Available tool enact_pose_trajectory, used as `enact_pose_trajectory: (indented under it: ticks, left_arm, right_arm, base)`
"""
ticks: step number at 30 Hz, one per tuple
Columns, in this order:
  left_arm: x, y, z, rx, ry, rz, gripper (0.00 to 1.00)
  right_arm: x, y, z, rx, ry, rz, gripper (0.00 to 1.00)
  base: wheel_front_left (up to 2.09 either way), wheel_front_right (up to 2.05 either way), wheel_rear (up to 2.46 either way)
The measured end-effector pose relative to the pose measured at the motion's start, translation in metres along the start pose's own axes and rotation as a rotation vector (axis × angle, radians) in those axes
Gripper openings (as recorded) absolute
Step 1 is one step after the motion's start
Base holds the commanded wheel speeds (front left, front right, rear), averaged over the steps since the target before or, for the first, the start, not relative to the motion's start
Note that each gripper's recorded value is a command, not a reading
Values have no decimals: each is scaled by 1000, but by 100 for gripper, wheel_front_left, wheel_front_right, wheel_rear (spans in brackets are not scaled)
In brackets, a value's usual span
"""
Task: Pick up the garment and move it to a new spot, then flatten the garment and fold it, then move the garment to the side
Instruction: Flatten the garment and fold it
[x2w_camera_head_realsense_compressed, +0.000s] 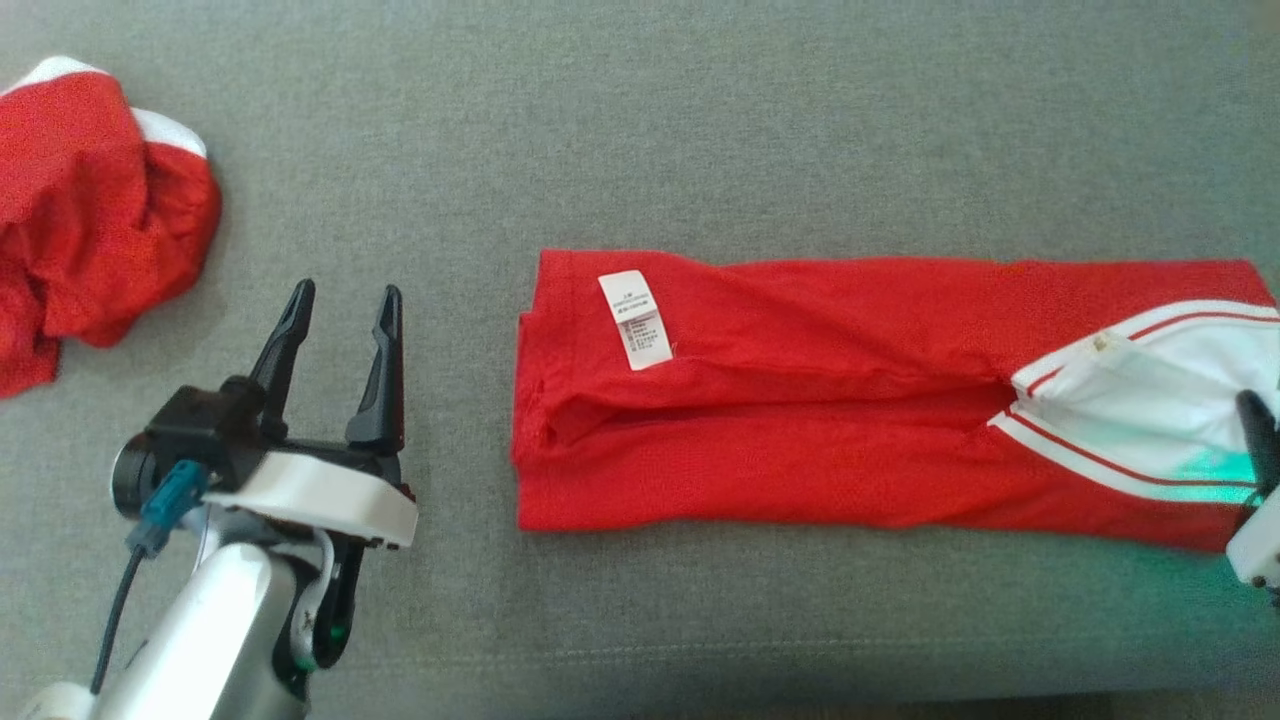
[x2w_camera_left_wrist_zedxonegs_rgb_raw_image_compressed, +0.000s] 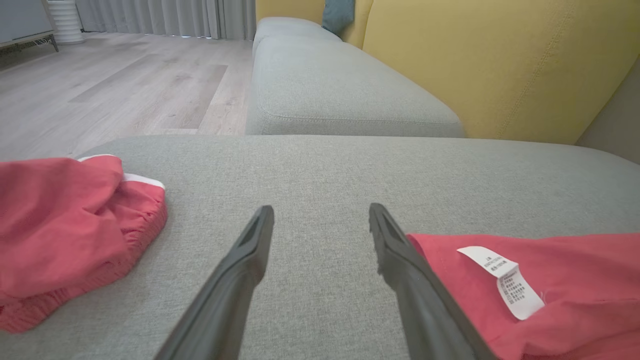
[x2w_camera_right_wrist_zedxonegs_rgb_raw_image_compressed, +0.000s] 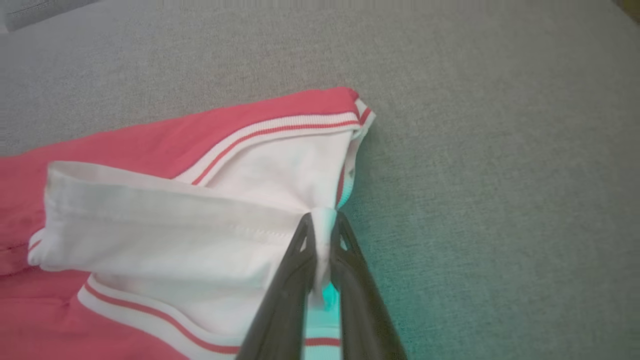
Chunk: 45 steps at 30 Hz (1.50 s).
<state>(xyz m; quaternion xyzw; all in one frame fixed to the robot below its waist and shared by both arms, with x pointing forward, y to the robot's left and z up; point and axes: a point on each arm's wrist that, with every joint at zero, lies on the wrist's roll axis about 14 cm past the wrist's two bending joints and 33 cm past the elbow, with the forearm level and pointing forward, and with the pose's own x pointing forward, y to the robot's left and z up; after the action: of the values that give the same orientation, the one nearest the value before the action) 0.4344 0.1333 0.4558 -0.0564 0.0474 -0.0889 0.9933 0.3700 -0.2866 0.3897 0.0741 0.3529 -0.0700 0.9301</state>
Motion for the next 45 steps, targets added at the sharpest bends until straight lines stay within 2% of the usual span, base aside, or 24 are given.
enact_pose_trajectory:
  ticks: [6,10,13,18,23,24,34,45]
  left_arm:
    - [-2,-3,7,3,-17,-5,100]
    - [-4,-5,13,5,-32,-9,100]
    - [-6,-6,16,6,-41,-12,100]
    - [-11,-6,20,9,-49,-10,100]
    - [-14,-8,17,9,-38,-13,100]
    - [-14,-8,17,9,-38,-13,100]
    - [-20,-3,11,7,-19,3,100]
    - [-24,-1,2,2,8,16,100]
  right_arm:
    - [-12,25,37,-105,-112,68,0]
    - [-29,78,71,-196,-227,194,0]
    - [-43,119,84,-224,-282,304,0]
    - [-59,187,66,-168,-239,521,0]
    - [-63,243,31,-97,-152,694,0]
    - [-63,243,31,-97,-152,694,0]
    - [-61,321,-17,3,-19,934,0]
    - [-42,341,-27,45,-25,964,0]
  base:
    - [0,0,0]
    - [0,0,0]
    - [0,0,0]
    - [0,0,0]
    - [0,0,0]
    - [0,0,0]
    - [0,0,0]
    - [0,0,0]
